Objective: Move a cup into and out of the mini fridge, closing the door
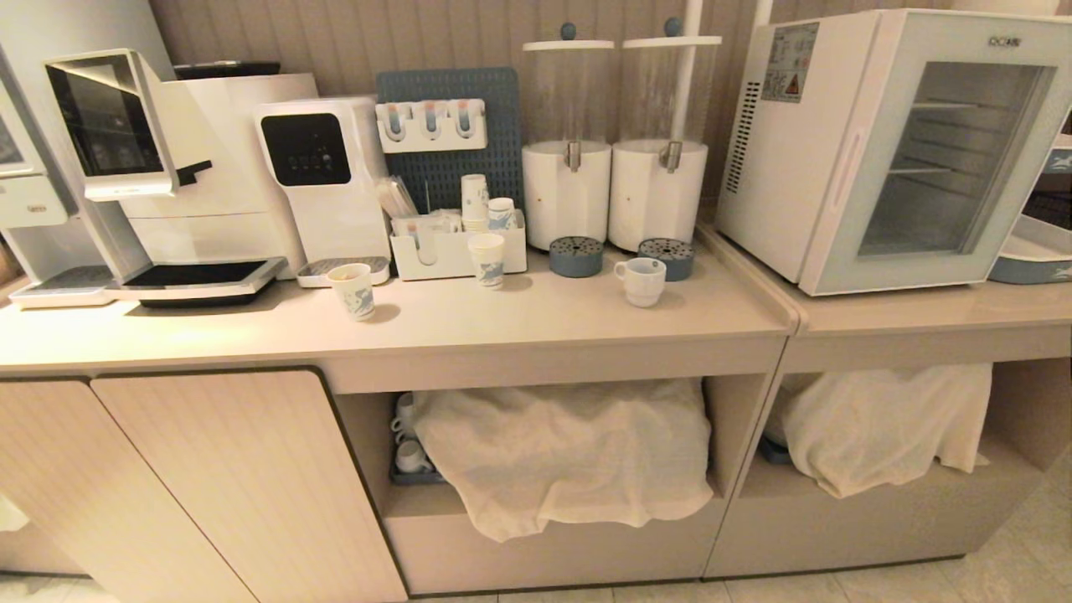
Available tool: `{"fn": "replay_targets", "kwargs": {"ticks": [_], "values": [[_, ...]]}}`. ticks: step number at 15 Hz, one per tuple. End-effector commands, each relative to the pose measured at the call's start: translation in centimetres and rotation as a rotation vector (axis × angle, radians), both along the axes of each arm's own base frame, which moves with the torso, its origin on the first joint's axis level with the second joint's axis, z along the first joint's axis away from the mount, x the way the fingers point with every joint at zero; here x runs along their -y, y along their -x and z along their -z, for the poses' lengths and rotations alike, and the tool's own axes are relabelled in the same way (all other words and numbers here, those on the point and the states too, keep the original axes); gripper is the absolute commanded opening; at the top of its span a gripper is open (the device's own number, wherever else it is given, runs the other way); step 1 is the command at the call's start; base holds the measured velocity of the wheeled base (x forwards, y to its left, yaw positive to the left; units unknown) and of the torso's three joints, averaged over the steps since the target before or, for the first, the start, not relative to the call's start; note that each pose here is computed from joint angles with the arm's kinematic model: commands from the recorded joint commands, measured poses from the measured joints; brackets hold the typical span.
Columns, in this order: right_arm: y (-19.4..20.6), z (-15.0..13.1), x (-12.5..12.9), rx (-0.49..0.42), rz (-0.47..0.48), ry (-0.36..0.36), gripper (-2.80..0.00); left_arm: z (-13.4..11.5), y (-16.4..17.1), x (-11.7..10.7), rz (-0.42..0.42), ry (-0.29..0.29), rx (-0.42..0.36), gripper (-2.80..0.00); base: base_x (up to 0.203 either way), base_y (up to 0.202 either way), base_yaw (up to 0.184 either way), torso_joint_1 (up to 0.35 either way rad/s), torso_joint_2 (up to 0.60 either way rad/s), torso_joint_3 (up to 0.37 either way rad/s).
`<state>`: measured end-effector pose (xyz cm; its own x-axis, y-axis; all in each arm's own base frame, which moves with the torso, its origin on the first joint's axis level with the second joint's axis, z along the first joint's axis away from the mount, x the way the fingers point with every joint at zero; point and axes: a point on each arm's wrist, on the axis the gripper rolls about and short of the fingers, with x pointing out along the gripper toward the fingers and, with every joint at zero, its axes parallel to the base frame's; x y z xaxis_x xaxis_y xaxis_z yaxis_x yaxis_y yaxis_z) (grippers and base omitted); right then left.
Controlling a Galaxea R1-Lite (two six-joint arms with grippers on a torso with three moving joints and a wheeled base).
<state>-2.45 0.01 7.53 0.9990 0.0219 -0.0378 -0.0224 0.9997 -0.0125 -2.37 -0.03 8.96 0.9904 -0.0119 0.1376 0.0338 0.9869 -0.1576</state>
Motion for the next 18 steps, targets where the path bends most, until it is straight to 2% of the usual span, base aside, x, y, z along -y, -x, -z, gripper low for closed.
{"fn": "replay_targets", "kwargs": {"ticks": [1,6,9,18], "values": [[0.0,-0.02,0.0,0.001,-0.001,0.001,-2.8,1.11,-0.3,0.0,0.0,0.001,-0.034,-2.8,0.0,0.0,0.0,0.0,0.0,0.0],[-0.01,0.01,0.0,0.001,0.001,-0.002,-2.8,1.11,-0.31,0.0,0.0,0.001,-0.035,-2.8,0.0,0.0,0.0,0.0,0.0,0.0],[-0.16,-0.15,0.0,0.047,0.0,-0.004,-2.8,1.11,-0.31,0.0,0.0,0.001,-0.035,-2.8,0.0,0.0,0.0,0.0,0.0,0.0],[-0.16,-0.14,0.0,0.047,0.002,-0.018,-2.8,1.11,-0.3,0.0,0.0,-0.002,-0.035,-2.8,0.0,0.0,0.0,0.0,0.0,0.0]]}}
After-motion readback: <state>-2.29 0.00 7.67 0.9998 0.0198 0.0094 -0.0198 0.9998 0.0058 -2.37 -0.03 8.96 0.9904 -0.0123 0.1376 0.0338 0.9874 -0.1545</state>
